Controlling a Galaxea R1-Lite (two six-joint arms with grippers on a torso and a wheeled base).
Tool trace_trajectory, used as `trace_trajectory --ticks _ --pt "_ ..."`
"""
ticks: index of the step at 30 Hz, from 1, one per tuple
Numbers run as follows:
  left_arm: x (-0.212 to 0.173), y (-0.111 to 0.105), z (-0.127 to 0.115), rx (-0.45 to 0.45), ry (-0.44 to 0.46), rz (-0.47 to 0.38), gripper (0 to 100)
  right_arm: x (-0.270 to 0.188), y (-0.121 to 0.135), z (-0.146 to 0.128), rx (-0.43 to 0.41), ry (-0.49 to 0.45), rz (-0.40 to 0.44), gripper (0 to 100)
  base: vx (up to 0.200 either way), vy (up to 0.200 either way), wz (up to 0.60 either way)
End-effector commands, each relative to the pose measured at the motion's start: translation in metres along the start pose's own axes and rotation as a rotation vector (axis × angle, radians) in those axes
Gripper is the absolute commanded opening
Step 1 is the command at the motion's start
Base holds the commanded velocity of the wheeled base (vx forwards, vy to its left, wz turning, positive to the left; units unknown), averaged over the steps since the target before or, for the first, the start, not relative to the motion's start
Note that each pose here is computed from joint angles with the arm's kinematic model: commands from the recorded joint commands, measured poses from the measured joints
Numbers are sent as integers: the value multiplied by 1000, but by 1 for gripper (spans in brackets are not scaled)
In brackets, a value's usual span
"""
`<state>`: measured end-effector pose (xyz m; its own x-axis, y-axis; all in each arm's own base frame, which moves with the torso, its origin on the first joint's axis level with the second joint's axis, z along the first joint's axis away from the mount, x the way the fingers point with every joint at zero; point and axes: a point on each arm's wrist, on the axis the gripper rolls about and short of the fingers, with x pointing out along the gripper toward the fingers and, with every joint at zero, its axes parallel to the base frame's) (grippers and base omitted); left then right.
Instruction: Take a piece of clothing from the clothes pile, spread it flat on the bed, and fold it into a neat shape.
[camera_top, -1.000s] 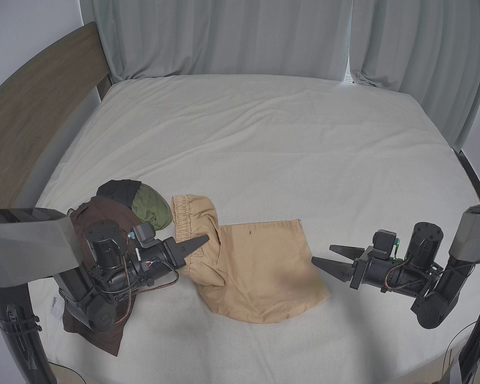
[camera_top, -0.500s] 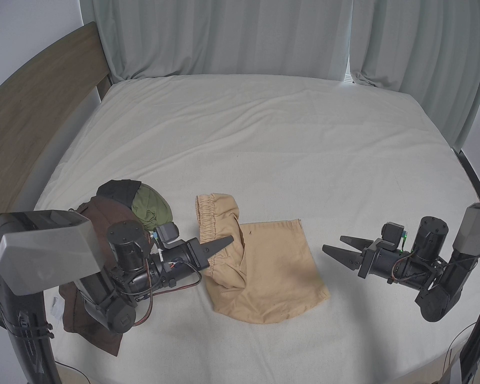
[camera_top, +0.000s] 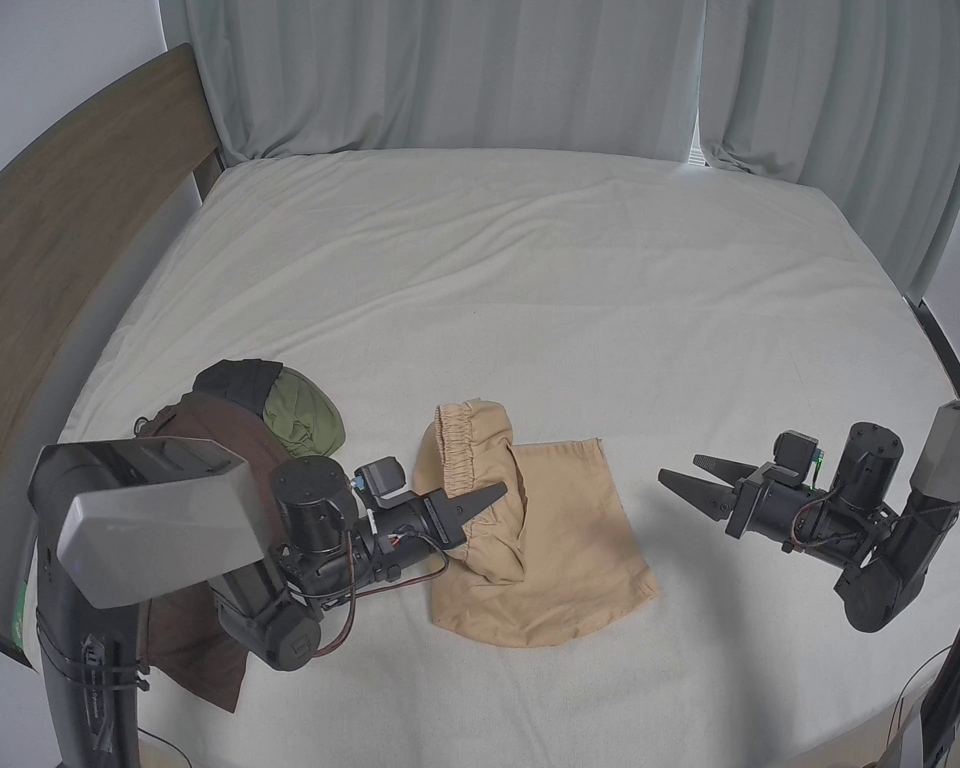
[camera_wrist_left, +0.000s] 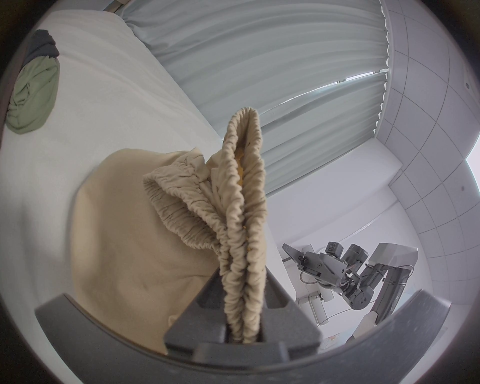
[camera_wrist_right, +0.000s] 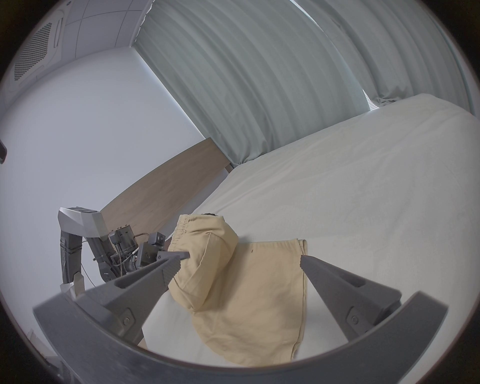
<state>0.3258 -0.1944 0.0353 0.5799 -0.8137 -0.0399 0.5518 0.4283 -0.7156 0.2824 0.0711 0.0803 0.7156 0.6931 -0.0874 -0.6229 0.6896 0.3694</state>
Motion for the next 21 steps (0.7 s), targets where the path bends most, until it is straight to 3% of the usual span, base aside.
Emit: trace_trajectory --ticks 1,21 --pt "11 7 -15 -13 32 -1 0 -1 -3 2 0 -7 -9 100 0 0 0" --pt "27 9 -30 -20 58 -26 0 0 -4 3 -4 -11 -6 100 0 0 0"
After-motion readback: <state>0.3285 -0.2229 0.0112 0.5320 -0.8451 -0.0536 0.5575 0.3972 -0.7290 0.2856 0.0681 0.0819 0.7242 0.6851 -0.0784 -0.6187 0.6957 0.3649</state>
